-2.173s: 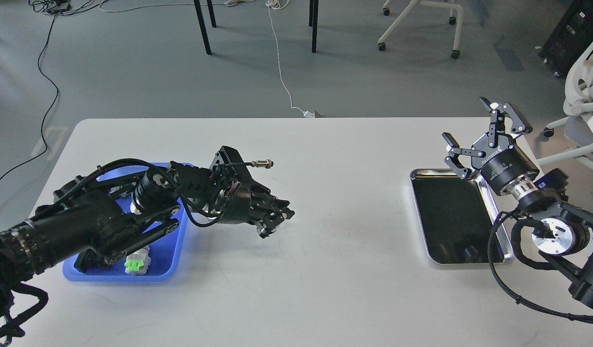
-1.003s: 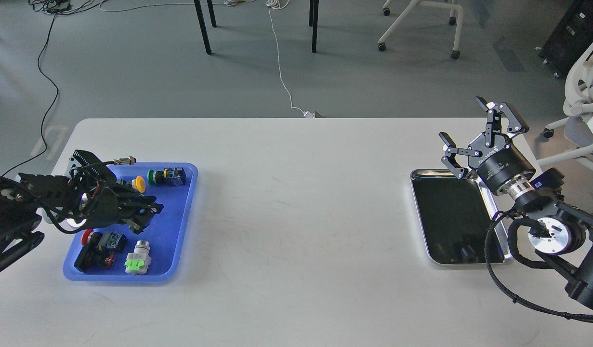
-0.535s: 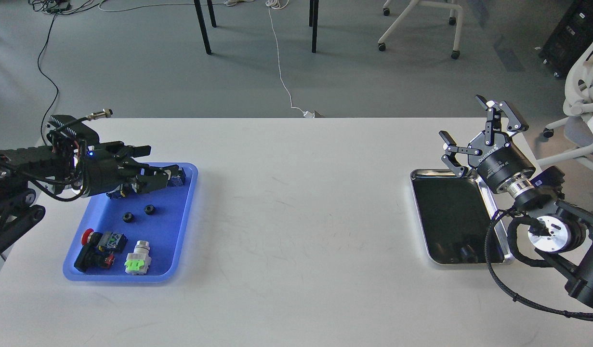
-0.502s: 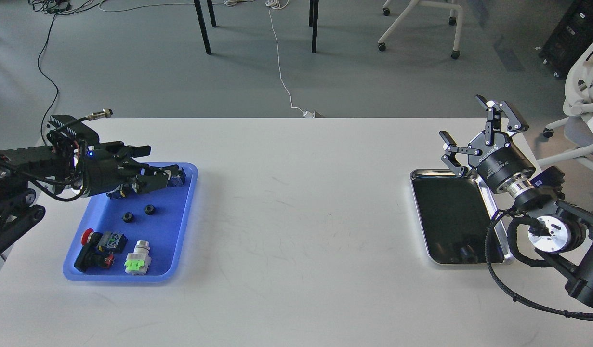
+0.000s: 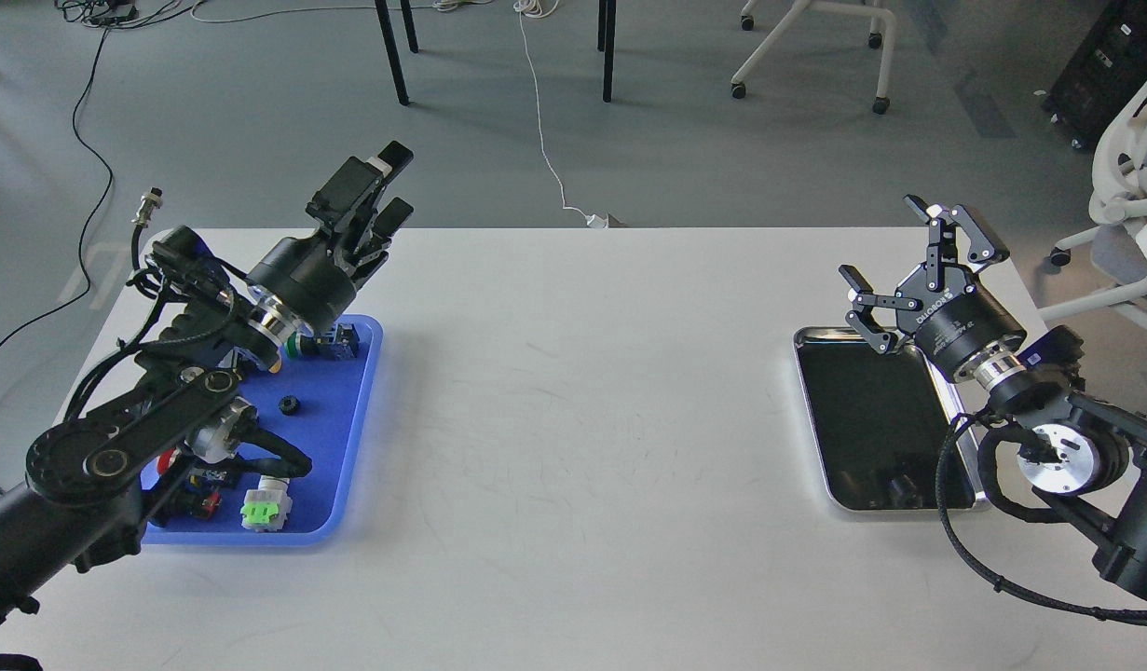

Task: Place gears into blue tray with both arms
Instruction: 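Open the left gripper and lift it away from the blue tray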

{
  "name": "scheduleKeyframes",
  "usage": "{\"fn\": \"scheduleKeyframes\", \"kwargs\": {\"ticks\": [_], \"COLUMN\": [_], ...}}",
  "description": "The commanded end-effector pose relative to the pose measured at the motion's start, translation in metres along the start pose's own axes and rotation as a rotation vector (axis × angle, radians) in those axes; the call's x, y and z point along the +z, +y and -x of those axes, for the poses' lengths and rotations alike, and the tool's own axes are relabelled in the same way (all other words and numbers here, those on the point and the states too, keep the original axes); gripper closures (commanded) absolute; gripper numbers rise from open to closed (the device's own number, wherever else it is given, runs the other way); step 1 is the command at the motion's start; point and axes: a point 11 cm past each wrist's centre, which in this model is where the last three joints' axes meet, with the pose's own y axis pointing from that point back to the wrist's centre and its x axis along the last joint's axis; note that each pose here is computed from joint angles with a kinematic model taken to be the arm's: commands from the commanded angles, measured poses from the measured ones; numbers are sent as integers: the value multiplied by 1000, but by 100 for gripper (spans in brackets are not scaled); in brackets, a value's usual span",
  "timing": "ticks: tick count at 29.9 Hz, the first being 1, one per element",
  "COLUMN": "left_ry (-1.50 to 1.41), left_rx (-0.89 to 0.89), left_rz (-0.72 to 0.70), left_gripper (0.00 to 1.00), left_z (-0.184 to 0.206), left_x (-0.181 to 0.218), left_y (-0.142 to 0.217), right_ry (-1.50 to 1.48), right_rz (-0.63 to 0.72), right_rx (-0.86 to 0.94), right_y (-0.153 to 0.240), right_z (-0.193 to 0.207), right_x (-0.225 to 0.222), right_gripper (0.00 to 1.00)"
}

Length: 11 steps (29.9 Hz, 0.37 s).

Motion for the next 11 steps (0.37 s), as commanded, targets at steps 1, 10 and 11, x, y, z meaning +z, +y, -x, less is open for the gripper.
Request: {"fn": "scheduleKeyframes", "kwargs": {"ticks": [1,10,11], "left_ry": [242,348,348], "left_rx": [63,78,83], "left_rz": [-49,-52,-46], "left_gripper": [2,2,2], "left_z": [-5,3,1], "left_x": [-20,-35,-34], "left_y": [12,23,23], "right_ry": [-10,-54,-56], "right_rz": [1,10,10], "right_rx": [-9,-30,-34], "right_y": [-2,-6,-7], "right_z": [4,17,18], "right_x": [3,20,21], "right_gripper": [1,1,1]}}
